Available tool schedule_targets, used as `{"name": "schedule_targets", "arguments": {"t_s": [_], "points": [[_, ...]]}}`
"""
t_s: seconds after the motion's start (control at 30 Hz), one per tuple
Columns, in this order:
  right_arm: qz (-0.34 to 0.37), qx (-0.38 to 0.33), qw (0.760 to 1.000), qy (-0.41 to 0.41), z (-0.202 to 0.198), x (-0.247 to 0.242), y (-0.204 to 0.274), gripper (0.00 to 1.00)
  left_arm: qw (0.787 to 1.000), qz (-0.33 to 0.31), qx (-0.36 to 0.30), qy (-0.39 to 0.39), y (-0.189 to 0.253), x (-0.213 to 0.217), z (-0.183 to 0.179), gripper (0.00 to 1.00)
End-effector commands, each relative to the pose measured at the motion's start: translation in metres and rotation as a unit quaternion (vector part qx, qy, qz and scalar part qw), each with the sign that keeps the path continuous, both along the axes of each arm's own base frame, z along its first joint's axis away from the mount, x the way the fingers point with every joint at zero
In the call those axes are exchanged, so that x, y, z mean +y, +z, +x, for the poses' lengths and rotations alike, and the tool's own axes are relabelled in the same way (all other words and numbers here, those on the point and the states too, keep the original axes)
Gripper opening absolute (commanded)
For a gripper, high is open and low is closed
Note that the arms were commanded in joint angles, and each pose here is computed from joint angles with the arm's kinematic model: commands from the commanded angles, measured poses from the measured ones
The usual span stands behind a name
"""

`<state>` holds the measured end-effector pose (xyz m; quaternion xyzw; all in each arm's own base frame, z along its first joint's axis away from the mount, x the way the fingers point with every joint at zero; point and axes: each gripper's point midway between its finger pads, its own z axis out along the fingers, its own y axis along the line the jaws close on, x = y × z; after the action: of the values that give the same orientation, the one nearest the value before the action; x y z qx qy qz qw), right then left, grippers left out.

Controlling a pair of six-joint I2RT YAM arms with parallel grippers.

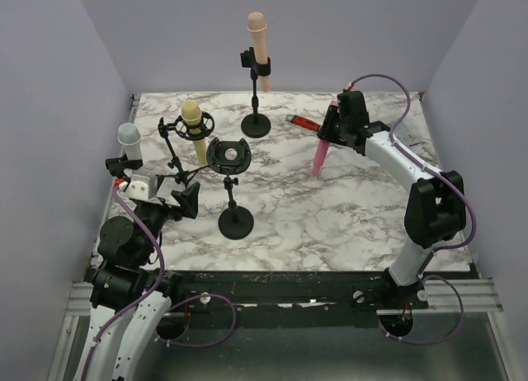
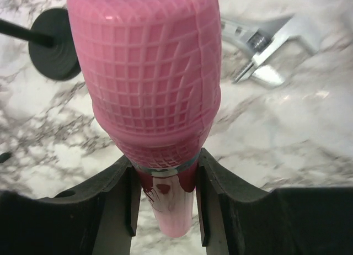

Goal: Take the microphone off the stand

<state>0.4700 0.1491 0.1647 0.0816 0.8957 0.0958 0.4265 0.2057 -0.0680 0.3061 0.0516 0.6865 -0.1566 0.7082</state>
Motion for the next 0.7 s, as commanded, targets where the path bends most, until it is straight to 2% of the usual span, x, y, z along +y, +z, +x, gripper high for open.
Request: {"name": "schedule_targets", "arguments": {"t_s": [0.0, 0.1, 0.17, 0.33, 0.57, 0.67], "points": [[0.171, 0.077, 0.981, -0.041, -0.02, 0.019, -0.019, 0.01, 1.0, -0.003, -0.009, -0.007, 0.003, -0.002, -0.002, 0.98], [0.233, 0.117, 0.957, -0.129, -0.028, 0.002, -0.037, 0.01, 1.0, -0.004, -0.011, -0.008, 0.004, -0.002, -0.003, 0.99], [0.288, 0.14, 0.928, -0.188, -0.033, -0.008, -0.046, 0.01, 1.0, -0.005, -0.013, -0.009, 0.005, -0.002, -0.003, 0.99], [0.349, 0.141, 0.876, -0.302, -0.043, -0.033, -0.067, 0.01, 1.0, -0.006, -0.016, -0.01, 0.006, -0.002, -0.005, 0.99], [0.36, 0.172, 0.83, -0.391, -0.055, -0.046, -0.097, 0.01, 1.0, -0.009, -0.022, -0.008, 0.008, 0.0, -0.008, 0.99], [0.361, 0.178, 0.824, -0.399, -0.049, -0.045, -0.105, 0.01, 1.0, -0.008, -0.02, -0.009, 0.007, -0.001, -0.008, 0.99]]}}
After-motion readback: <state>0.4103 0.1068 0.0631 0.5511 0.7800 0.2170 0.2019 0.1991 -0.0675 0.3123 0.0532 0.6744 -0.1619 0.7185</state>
